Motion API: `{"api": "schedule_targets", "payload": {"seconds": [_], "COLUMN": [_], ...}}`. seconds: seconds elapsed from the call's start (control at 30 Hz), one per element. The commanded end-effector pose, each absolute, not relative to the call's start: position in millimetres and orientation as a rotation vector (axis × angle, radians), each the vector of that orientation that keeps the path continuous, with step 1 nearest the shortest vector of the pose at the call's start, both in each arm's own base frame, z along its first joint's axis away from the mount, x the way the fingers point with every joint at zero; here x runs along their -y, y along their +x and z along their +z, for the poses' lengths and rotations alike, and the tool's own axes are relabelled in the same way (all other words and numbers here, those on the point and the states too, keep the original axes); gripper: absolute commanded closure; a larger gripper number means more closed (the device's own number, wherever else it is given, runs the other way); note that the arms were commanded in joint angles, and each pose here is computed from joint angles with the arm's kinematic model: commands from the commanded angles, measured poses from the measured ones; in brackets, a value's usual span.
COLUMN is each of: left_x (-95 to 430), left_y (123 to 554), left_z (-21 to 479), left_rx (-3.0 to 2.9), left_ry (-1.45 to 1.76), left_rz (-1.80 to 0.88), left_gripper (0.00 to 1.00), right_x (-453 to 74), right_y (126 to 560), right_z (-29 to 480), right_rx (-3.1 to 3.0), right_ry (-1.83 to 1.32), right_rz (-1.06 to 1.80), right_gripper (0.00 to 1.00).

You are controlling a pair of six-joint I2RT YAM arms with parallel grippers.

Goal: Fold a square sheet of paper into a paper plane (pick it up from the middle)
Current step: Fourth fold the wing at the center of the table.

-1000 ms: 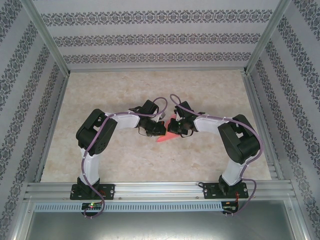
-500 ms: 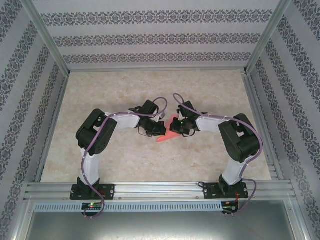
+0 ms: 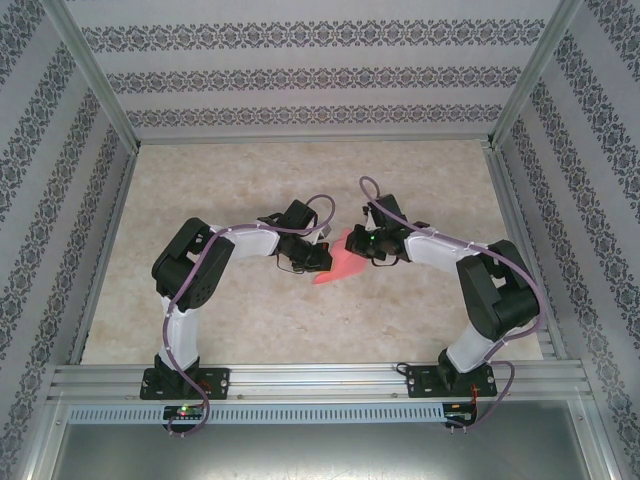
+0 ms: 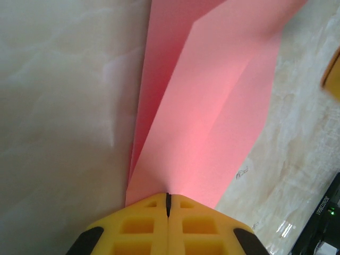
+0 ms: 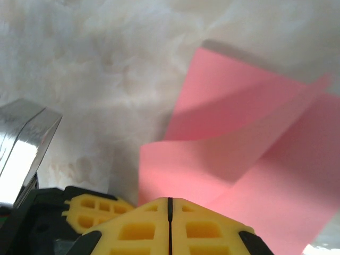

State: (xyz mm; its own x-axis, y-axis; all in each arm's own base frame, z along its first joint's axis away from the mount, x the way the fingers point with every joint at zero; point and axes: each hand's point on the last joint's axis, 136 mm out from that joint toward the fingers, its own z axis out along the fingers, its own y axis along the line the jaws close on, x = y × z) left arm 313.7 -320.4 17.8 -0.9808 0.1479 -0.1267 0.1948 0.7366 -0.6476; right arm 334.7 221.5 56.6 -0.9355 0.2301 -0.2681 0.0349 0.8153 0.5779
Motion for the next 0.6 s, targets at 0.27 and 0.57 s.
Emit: {"api": "schedule_targets", "payload": {"seconds": [0.27, 0.57], "left_x": [282, 277], "left_y": [270, 263], "left_z": [-37, -40], "left_rx": [-3.118, -3.136], "left_ry": [0.234, 0.229], "left_rz": [-0.844, -0.833], "left_gripper": [1.0, 1.0], "right_x": [-250, -184], "right_y": [338, 346], "right_z": [29, -5], "right_rx": [-2.736, -2.764], "right_ry": [0.156, 0.388], "right_rz": [0.882, 0.696], "right_gripper": [0.94, 0.94]}}
